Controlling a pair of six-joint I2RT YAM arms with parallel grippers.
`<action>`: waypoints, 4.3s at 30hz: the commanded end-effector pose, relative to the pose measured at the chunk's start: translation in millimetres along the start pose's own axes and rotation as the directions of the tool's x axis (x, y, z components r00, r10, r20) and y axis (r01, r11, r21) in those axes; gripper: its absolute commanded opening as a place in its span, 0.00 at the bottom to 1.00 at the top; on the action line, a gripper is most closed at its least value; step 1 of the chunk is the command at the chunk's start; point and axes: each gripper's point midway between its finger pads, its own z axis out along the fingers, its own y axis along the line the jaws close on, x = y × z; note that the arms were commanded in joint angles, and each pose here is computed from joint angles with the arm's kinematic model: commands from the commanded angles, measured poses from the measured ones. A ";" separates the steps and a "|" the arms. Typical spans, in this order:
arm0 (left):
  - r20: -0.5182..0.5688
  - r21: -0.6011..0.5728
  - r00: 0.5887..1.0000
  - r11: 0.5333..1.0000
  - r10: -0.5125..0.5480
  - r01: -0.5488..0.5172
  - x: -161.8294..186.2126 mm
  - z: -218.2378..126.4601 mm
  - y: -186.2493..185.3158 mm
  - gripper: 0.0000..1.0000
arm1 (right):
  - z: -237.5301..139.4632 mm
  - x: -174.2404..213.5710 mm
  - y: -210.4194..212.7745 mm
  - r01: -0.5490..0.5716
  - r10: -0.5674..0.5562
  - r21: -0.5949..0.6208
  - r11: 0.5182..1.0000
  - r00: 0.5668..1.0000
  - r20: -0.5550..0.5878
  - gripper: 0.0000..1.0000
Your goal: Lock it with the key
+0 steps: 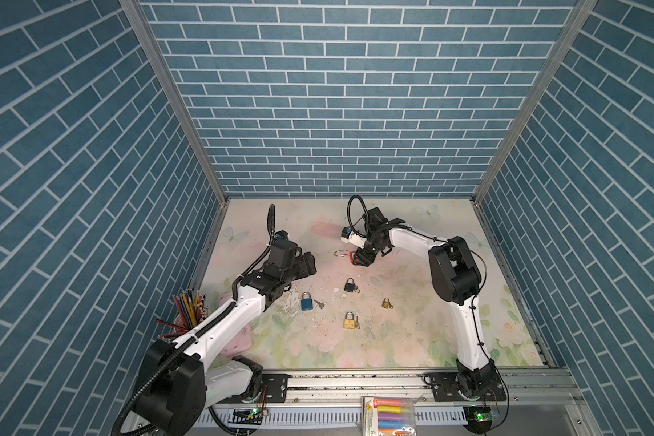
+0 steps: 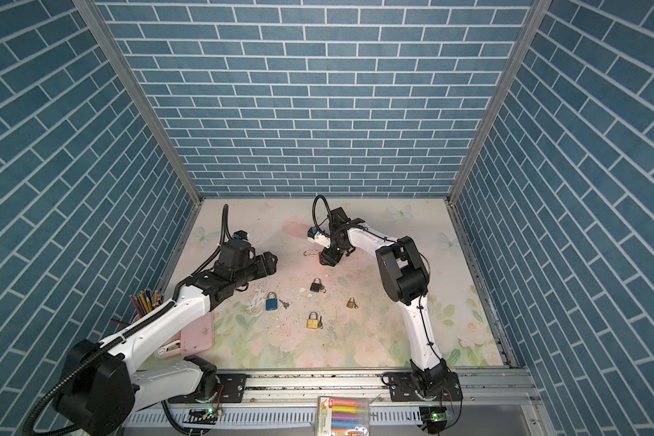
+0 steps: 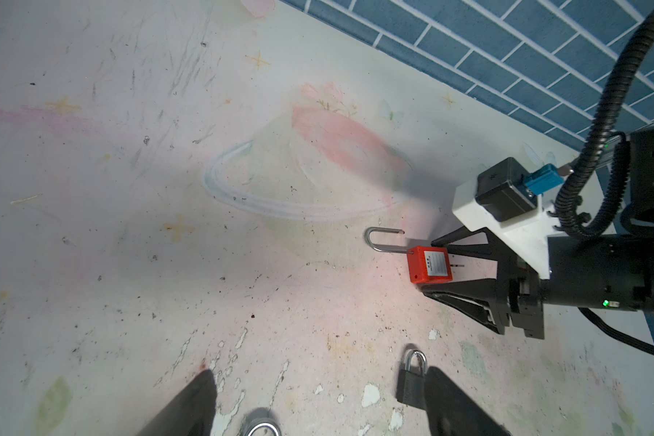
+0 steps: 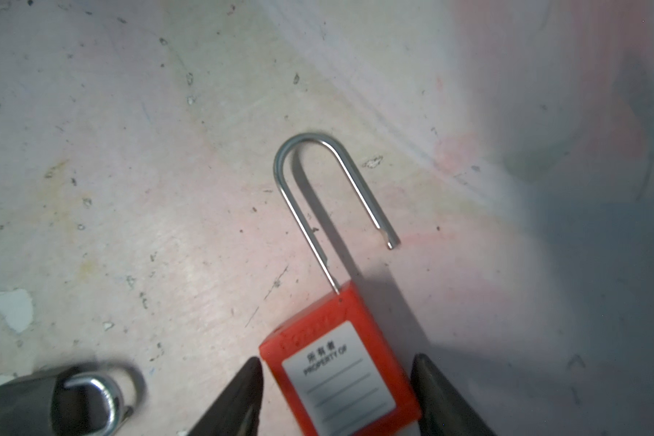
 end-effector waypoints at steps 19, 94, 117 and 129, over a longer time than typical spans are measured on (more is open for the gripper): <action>0.069 -0.075 0.996 0.995 -0.054 0.059 -15.3 -16.5 13.2 0.86 | -15.3 -27.7 -6.2 -0.508 0.498 0.117 0.853 0.861 0.106 0.27; -0.118 -0.600 0.954 0.786 -0.274 0.151 62.8 200.1 -80.0 0.57 | -193.5 59.7 27.3 -0.633 0.361 0.265 0.727 0.680 0.638 0.68; 0.041 -0.034 0.939 0.940 0.342 -0.340 -40.6 121.0 -176.5 0.00 | -271.9 28.8 30.5 -0.723 0.441 0.111 0.682 0.527 0.727 0.66; 0.474 0.247 0.229 0.122 0.850 -0.961 5.3 -36.7 -197.5 0.00 | -339.3 14.2 108.9 -0.651 0.632 -0.231 0.723 0.491 0.599 0.62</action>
